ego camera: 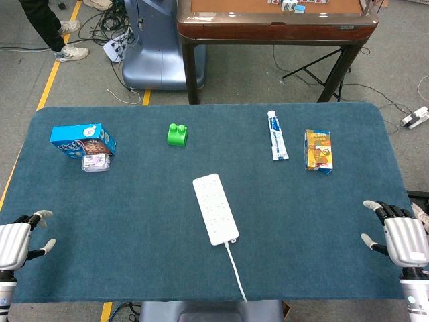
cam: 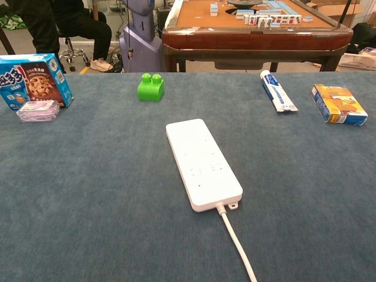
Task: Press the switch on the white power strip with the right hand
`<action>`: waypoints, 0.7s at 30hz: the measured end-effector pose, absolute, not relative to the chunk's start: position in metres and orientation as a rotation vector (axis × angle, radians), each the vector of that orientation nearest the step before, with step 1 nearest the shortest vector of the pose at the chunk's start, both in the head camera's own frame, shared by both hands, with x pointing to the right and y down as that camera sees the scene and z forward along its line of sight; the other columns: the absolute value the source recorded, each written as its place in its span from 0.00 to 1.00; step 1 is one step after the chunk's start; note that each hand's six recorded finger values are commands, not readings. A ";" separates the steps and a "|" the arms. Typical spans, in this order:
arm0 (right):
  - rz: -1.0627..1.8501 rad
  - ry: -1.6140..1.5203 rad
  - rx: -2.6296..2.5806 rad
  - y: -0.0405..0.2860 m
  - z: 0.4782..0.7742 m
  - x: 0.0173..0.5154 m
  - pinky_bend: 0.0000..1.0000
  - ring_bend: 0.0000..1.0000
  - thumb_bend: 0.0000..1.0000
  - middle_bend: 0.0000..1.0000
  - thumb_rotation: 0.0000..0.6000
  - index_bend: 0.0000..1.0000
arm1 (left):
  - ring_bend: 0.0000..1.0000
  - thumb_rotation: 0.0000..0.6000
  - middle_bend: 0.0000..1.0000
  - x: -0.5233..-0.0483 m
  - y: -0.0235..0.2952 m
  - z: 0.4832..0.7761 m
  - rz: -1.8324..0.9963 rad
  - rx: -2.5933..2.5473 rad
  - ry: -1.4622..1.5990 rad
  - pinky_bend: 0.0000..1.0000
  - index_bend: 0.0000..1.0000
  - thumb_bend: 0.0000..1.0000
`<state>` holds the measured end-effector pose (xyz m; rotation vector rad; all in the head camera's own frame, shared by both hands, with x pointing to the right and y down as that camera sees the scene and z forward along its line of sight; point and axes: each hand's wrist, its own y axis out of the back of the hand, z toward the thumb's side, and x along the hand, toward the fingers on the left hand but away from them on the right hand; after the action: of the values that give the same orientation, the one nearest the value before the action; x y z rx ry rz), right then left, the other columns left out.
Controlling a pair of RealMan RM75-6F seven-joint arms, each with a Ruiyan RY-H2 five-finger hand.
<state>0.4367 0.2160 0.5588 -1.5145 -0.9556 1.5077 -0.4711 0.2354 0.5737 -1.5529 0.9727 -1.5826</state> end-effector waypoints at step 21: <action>1.225 -0.655 -1.632 0.195 0.572 0.346 0.91 0.73 0.18 0.65 1.00 0.29 | 0.45 1.00 0.50 -0.479 0.238 0.564 -1.586 -1.518 1.011 0.63 0.41 0.21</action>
<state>0.3462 0.1950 0.5724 -1.6324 -0.6552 1.2253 -0.4786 0.2375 0.5636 -1.5179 1.0110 -1.5861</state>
